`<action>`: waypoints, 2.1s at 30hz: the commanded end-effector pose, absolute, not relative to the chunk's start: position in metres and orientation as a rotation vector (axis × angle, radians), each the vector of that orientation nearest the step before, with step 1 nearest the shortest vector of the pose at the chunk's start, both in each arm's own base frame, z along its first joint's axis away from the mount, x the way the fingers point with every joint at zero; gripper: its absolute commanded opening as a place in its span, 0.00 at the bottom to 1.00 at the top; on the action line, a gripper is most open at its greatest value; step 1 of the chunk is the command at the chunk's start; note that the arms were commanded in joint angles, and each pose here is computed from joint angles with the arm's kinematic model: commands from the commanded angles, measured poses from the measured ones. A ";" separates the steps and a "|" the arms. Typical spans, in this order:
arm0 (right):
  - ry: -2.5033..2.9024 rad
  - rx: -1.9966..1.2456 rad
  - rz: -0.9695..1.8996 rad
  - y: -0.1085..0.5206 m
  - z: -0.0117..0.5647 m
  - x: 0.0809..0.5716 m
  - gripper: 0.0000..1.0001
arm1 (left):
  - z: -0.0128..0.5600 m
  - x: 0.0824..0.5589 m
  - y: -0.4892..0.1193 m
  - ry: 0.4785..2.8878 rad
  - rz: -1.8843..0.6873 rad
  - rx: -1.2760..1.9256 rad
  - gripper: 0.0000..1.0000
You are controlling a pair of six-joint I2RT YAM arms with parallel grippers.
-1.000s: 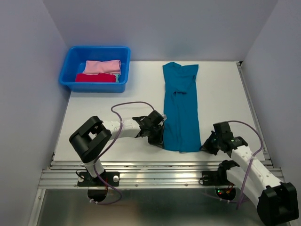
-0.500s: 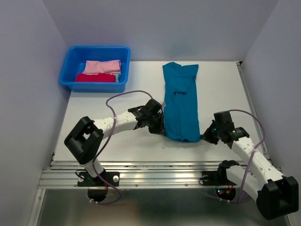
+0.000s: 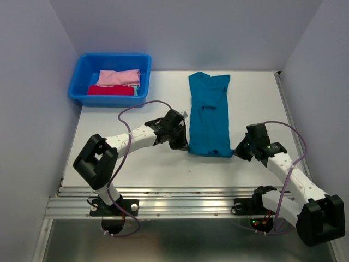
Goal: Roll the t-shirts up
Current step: Roll the T-shirt to the center of the board.
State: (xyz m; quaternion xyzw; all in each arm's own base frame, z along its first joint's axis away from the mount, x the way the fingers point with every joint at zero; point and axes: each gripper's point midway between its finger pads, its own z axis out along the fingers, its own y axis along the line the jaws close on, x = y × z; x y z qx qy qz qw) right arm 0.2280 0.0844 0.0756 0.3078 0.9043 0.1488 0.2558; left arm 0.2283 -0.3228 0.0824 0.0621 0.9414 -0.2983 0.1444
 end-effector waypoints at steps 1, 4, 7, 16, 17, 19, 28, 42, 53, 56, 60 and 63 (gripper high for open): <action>2.336 0.791 0.380 0.079 0.102 0.255 0.01 | 0.102 0.247 -0.328 2.638 -0.869 0.190 0.00; 2.328 0.788 0.351 0.076 0.102 0.261 0.01 | 0.101 0.253 -0.328 2.635 -0.860 0.175 0.00; 2.327 0.791 0.334 0.075 0.102 0.264 0.01 | 0.101 0.259 -0.330 2.625 -0.863 0.167 0.00; 2.322 0.754 0.312 0.077 0.099 0.287 0.01 | 0.090 0.276 -0.332 2.630 -0.837 0.153 0.00; 2.323 0.746 0.307 0.077 0.098 0.289 0.01 | 0.087 0.278 -0.332 2.634 -0.832 0.149 0.00; 2.317 0.739 0.301 0.077 0.098 0.295 0.01 | 0.087 0.282 -0.332 2.631 -0.834 0.143 0.00; 2.329 0.710 0.230 0.074 0.088 0.316 0.31 | 0.070 0.296 -0.333 2.663 -0.766 0.194 0.53; 2.318 0.656 0.428 0.095 0.107 0.277 0.38 | 0.130 0.306 -0.308 2.470 -0.706 0.130 0.60; 2.353 0.653 0.492 0.114 0.094 0.268 0.35 | 0.151 0.304 -0.286 2.349 -0.690 0.062 0.61; 2.363 0.628 0.498 0.121 0.094 0.272 0.35 | 0.155 0.305 -0.284 2.327 -0.697 0.032 0.63; 2.369 0.581 0.515 0.137 0.095 0.278 0.35 | 0.164 0.305 -0.284 2.273 -0.736 -0.004 0.71; 2.390 0.555 0.514 0.147 0.089 0.283 0.35 | 0.163 0.307 -0.275 2.250 -0.698 -0.035 0.73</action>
